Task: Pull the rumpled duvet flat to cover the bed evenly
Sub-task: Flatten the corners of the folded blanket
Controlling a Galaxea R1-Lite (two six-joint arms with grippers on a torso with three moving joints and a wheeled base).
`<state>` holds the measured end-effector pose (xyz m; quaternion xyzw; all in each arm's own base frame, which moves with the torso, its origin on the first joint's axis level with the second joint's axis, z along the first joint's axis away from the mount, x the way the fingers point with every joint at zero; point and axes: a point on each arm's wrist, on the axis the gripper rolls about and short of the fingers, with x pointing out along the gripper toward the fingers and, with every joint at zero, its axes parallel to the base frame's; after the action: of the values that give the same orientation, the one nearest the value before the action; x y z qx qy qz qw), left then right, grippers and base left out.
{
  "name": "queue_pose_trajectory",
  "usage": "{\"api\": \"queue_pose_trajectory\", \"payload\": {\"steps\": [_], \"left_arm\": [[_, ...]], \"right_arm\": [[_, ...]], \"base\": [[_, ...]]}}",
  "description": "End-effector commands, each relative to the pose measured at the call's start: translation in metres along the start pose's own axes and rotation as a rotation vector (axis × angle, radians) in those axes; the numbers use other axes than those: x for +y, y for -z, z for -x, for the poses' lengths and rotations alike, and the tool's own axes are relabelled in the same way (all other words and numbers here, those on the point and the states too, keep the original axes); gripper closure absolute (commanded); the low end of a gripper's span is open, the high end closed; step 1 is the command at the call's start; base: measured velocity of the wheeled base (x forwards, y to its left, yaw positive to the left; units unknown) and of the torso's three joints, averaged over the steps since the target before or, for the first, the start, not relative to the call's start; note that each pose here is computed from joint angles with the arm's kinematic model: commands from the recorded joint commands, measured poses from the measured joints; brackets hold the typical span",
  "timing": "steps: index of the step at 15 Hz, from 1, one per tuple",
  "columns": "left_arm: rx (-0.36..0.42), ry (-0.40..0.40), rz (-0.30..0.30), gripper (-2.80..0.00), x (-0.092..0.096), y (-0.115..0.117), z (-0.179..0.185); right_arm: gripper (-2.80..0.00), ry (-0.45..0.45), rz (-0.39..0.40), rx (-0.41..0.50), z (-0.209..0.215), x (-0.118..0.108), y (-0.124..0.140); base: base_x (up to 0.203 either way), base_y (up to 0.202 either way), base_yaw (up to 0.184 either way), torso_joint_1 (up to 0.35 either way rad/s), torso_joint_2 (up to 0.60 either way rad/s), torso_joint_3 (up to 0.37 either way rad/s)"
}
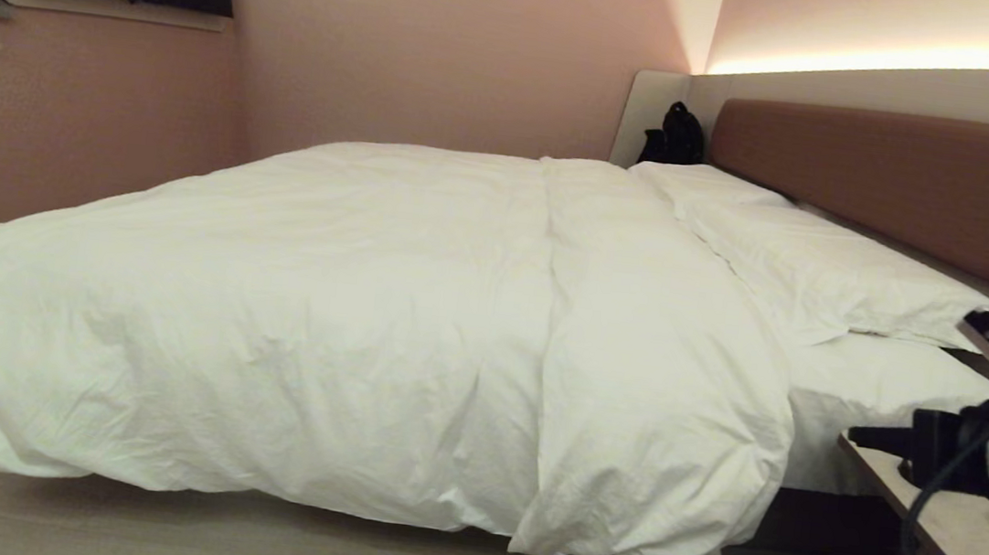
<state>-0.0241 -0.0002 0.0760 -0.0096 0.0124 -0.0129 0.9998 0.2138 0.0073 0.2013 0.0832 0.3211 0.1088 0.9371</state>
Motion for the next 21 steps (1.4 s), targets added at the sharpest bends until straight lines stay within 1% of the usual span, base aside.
{"api": "queue_pose_trajectory", "payload": {"steps": [1, 5, 10, 13, 14, 17, 18, 19, 21], "left_arm": [[0.000, -0.001, 0.001, 0.00, 0.000, 0.000, 0.000], [0.000, 0.000, 0.001, 0.00, 0.000, 0.000, 0.000], [0.000, 0.000, 0.001, 0.00, 0.000, 0.000, 0.000], [0.000, 0.000, 0.001, 0.00, 0.000, 0.000, 0.000], [0.000, 0.000, 0.001, 0.00, 0.000, 0.000, 0.000], [0.000, 0.000, 0.001, 0.00, 0.000, 0.000, 0.000], [0.000, 0.000, 0.001, 0.00, 0.000, 0.000, 0.000], [0.000, 0.000, 0.001, 0.00, 0.000, 0.000, 0.000], [0.000, 0.000, 0.001, 0.00, 0.000, 0.000, 0.000]], "right_arm": [[0.00, 0.014, -0.002, 0.061, -0.072, -0.023, -0.013], [0.00, 0.060, 0.022, 0.128, -0.120, -0.058, -0.017], [0.00, 0.087, 0.047, 0.238, -0.174, -0.095, 0.000], [0.00, 0.090, 0.082, 0.293, -0.206, -0.118, 0.012], [0.00, 0.087, 0.095, 0.303, -0.211, -0.122, 0.014], [0.00, 0.087, 0.093, 0.321, -0.213, -0.123, 0.019], [0.00, 0.090, 0.089, 0.340, -0.220, -0.125, 0.025], [0.00, 0.097, 0.086, 0.358, -0.226, -0.127, 0.031], [0.00, 0.140, 0.093, 0.400, -0.234, -0.129, 0.041]], "base": [[0.000, 0.000, 0.000, 0.000, 0.00, 0.000], [0.000, 0.000, 0.000, 0.000, 0.00, 0.000], [0.000, 0.000, 0.000, 0.000, 0.00, 0.000], [0.000, 0.000, 0.000, 0.000, 0.00, 0.000], [0.000, 0.000, 0.000, 0.000, 0.00, 0.000], [0.000, 0.000, 0.000, 0.000, 0.00, 0.000], [0.000, 0.000, 0.000, 0.000, 0.00, 0.000], [0.000, 0.000, 0.000, 0.000, 0.00, 0.000], [0.000, 0.000, 0.000, 0.000, 0.00, 0.000]]}}
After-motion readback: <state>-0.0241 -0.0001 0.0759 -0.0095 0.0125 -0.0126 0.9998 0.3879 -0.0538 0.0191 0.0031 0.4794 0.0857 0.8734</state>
